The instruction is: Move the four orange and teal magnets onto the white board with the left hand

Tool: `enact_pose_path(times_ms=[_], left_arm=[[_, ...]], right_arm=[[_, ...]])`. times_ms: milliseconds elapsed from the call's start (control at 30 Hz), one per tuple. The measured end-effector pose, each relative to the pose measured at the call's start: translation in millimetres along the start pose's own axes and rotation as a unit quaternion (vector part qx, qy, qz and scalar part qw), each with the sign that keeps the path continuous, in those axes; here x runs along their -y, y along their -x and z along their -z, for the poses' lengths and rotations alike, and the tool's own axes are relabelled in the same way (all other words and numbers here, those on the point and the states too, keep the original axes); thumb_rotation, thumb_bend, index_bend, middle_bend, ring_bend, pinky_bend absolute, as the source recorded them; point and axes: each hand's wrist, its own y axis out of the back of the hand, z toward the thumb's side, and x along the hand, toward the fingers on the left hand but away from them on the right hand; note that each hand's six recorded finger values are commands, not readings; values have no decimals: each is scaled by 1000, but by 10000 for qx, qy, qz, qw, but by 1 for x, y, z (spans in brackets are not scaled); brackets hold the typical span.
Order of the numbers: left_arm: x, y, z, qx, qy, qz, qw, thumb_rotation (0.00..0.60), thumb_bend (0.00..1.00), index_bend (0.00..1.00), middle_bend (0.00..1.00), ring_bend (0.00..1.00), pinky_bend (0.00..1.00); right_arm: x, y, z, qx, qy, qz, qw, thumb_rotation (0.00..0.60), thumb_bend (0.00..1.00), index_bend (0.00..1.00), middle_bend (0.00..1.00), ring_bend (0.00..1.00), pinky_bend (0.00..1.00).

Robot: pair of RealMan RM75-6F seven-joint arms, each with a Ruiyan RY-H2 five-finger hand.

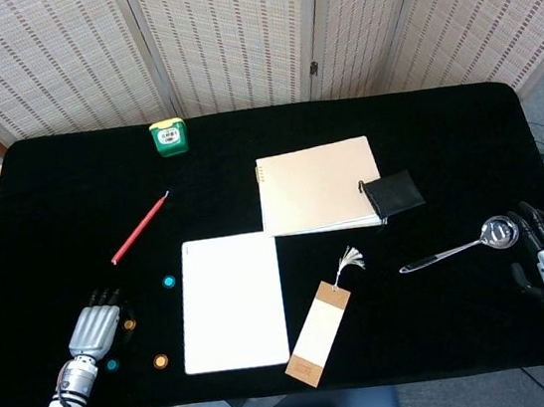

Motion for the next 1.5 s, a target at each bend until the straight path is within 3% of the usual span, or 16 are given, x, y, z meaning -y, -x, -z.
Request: enact_pose_path(times_ms=[267, 533, 833, 900, 1000, 1067, 1267, 1500], left_arm=[[-17, -2, -21, 311, 81, -236, 9992, 600, 455, 547, 174, 96, 0], [-39, -19, -78, 1096, 134, -436, 9929, 600, 453, 546, 174, 93, 0], [-39, -38, -137, 1740, -46, -384, 9840, 600, 451, 538, 174, 85, 0], [-37, -39, -142, 1794, -98, -359, 9831, 600, 446, 469, 173, 66, 0], [-33, -41, -146, 1802, -216, -282, 9830, 600, 393, 322, 162, 38, 0], [-31, -41, -147, 1775, -253, -251, 9835, 600, 372, 281, 155, 35, 0], [-37, -36, -133, 1578, -171, -390, 9866, 600, 370, 335, 153, 34, 0], [-41, -11, -89, 1284, -287, -532, 9899, 600, 375, 429, 153, 39, 0]], right_arm=[[-3, -1, 1, 11, -2, 55, 10000, 600, 529, 0, 18, 43, 20], [-4, -1, 6, 67, 33, 49, 10000, 600, 529, 0, 17, 40, 20], [-4, -3, 14, 167, 67, 54, 9998, 600, 530, 0, 18, 37, 20], [-4, -3, 15, 180, 75, 51, 9998, 600, 529, 0, 18, 35, 20], [-4, -3, 16, 187, 84, 54, 9998, 600, 529, 0, 18, 34, 20], [-4, -3, 16, 187, 93, 61, 9998, 600, 530, 0, 18, 33, 20], [-4, -2, 13, 125, 104, 63, 9998, 600, 529, 0, 18, 33, 20], [-2, 1, 7, 9, 123, 23, 9999, 600, 529, 0, 18, 34, 20]])
